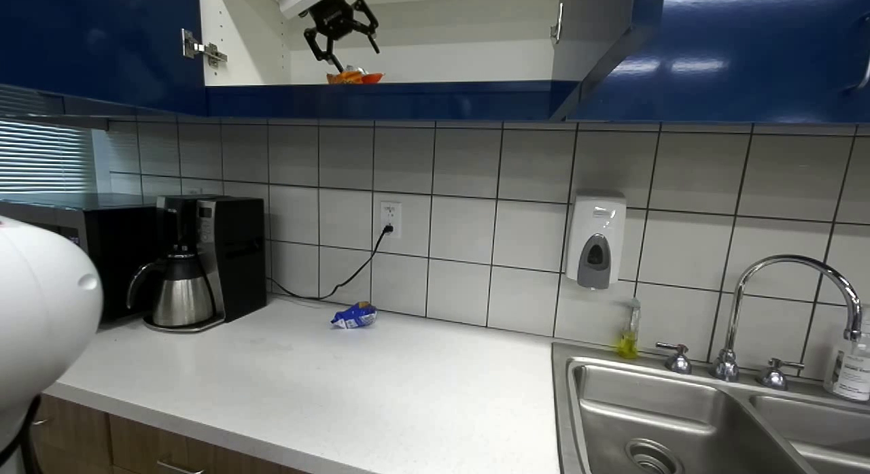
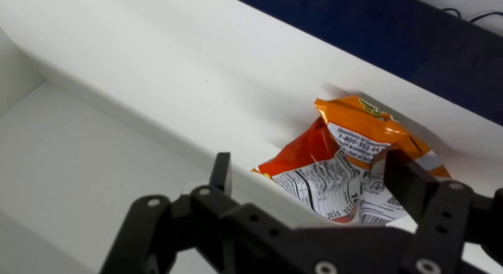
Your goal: Move the orange snack packet to the open cabinet
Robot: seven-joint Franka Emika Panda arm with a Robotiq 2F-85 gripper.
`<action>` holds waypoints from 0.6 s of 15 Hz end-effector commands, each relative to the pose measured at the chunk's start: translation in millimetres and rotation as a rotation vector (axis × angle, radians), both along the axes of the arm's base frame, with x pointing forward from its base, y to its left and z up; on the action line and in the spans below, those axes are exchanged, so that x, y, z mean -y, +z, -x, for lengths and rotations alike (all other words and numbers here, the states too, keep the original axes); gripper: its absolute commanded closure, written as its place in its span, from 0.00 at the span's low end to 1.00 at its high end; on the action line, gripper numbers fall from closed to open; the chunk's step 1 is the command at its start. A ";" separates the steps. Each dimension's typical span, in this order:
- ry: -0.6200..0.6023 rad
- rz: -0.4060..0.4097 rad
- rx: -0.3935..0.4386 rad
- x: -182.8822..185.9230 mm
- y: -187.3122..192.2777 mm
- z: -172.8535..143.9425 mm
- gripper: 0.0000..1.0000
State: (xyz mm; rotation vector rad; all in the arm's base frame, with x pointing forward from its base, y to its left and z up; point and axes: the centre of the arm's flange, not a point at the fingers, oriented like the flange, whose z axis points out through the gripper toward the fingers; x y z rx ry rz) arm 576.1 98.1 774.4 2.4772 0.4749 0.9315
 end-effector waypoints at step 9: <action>0.048 0.059 0.093 -17.9 -1.2 54.8 0.00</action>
